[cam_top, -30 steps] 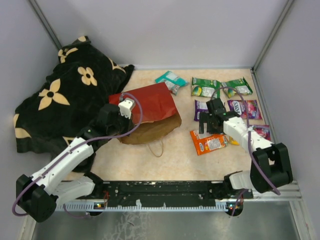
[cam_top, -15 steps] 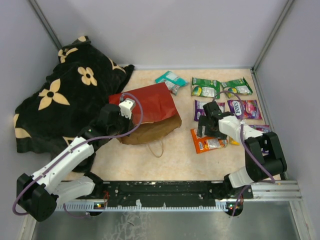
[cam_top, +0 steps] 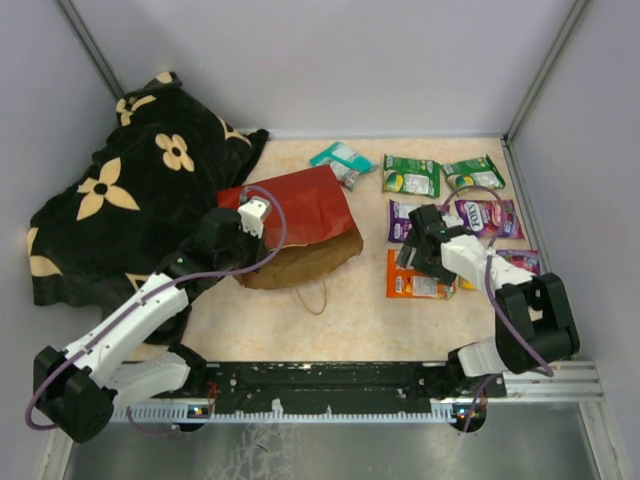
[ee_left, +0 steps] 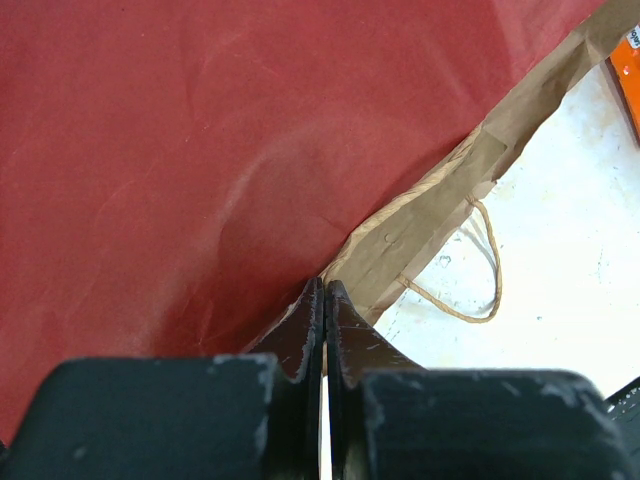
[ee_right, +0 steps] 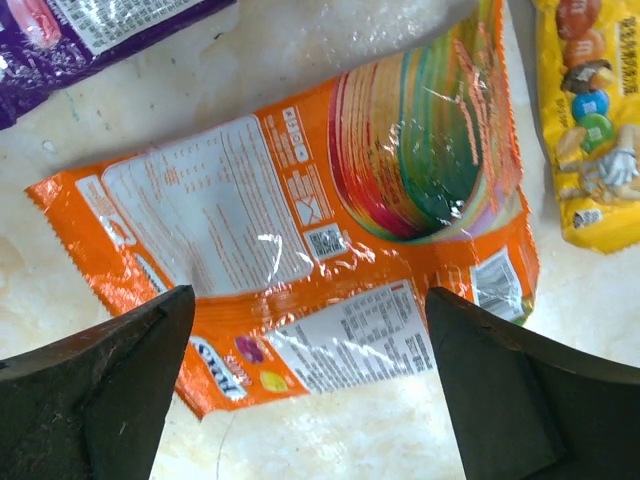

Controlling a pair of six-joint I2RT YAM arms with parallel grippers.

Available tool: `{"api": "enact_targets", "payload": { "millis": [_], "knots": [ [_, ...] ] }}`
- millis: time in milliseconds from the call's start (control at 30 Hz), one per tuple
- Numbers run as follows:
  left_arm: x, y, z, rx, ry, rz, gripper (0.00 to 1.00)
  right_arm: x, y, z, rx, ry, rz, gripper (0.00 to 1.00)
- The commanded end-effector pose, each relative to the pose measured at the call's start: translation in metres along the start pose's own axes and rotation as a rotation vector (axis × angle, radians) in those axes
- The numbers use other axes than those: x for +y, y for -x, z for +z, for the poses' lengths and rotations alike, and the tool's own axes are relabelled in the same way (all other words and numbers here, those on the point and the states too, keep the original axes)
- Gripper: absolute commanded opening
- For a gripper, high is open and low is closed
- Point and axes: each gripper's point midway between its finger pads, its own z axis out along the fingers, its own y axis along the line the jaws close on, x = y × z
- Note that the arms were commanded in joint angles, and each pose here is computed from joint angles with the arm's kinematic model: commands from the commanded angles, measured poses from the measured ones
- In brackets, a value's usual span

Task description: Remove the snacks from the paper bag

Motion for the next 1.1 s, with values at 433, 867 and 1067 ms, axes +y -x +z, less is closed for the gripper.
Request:
{"api": "enact_targets", "payload": {
  "millis": [433, 867, 1067],
  "knots": [
    [-0.018, 0.112, -0.043, -0.220, -0.058, -0.011, 0.00, 0.081, 0.081, -0.232, -0.694, 1.033, 0.276, 0.99],
    [-0.025, 0.157, -0.059, -0.310, -0.091, 0.048, 0.00, 0.207, -0.028, -0.299, -0.285, 1.423, 0.325, 0.99],
    [-0.026, 0.174, -0.054, -0.322, -0.091, 0.074, 0.00, 0.232, -0.038, -0.305, -0.195, 1.547, 0.604, 0.93]
  ]
}}
